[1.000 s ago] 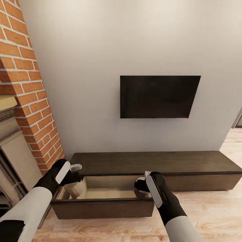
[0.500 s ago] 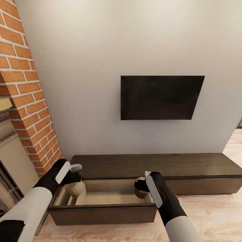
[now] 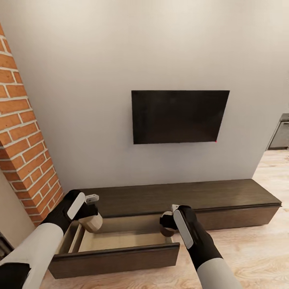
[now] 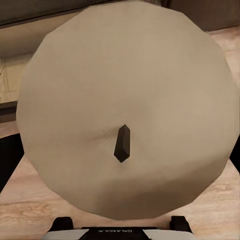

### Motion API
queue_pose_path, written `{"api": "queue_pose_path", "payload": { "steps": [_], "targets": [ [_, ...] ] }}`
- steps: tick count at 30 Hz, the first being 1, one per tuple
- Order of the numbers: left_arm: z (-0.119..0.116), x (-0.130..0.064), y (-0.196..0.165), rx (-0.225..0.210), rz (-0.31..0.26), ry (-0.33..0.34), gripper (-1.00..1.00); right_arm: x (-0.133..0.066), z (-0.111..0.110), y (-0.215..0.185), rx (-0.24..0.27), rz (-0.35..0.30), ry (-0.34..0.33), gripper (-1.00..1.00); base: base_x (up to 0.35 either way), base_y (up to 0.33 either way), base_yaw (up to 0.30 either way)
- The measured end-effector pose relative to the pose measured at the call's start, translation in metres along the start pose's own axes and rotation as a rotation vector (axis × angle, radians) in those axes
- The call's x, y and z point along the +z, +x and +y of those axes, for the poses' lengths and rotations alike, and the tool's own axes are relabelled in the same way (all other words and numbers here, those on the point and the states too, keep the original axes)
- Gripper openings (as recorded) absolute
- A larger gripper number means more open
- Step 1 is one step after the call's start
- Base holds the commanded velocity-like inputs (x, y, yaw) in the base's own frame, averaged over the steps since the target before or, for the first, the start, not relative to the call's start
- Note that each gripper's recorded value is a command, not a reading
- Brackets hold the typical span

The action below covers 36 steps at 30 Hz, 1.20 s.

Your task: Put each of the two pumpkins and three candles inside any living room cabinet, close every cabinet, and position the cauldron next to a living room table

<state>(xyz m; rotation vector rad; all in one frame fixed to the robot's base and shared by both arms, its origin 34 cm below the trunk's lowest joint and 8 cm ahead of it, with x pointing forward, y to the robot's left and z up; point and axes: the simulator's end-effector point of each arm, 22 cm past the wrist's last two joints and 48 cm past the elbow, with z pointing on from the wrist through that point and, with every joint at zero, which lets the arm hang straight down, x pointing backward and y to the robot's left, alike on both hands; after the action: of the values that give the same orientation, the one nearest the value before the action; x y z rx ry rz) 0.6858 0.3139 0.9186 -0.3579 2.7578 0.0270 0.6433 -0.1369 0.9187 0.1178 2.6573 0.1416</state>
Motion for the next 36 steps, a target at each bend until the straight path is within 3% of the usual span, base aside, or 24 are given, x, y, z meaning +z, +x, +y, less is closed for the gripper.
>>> {"api": "queue_pose_path", "payload": {
  "steps": [4,14,17,20,25,36],
  "targets": [
    [-0.004,0.001,-0.003,-0.005,-0.015,0.018,-1.0,-0.002,0.019,-0.004,-0.053,-0.036,-0.014,-1.0,0.001,0.144,-0.001],
    [-0.012,0.001,-0.003,-0.002,-0.018,0.059,-1.0,-0.003,0.034,-0.003,-0.048,-0.039,-0.054,-1.0,0.061,-0.049,0.0],
    [-0.014,0.001,-0.002,-0.001,-0.017,0.061,-1.0,-0.006,0.052,-0.002,-0.043,-0.034,-0.107,-1.0,0.031,-0.042,0.0],
    [-0.014,0.003,0.0,-0.004,-0.016,0.063,-1.0,-0.018,0.075,-0.026,-0.034,-0.054,-0.171,-1.0,0.007,-0.009,0.0],
    [-0.013,0.006,-0.005,-0.024,-0.056,0.065,-1.0,0.01,0.054,-0.033,0.012,-0.047,-0.073,-1.0,-0.01,0.019,0.0],
    [-0.012,0.006,-0.008,-0.029,-0.071,0.062,-1.0,0.015,0.05,-0.033,0.028,-0.045,-0.054,-1.0,-0.015,0.118,0.0]
  ]
}}
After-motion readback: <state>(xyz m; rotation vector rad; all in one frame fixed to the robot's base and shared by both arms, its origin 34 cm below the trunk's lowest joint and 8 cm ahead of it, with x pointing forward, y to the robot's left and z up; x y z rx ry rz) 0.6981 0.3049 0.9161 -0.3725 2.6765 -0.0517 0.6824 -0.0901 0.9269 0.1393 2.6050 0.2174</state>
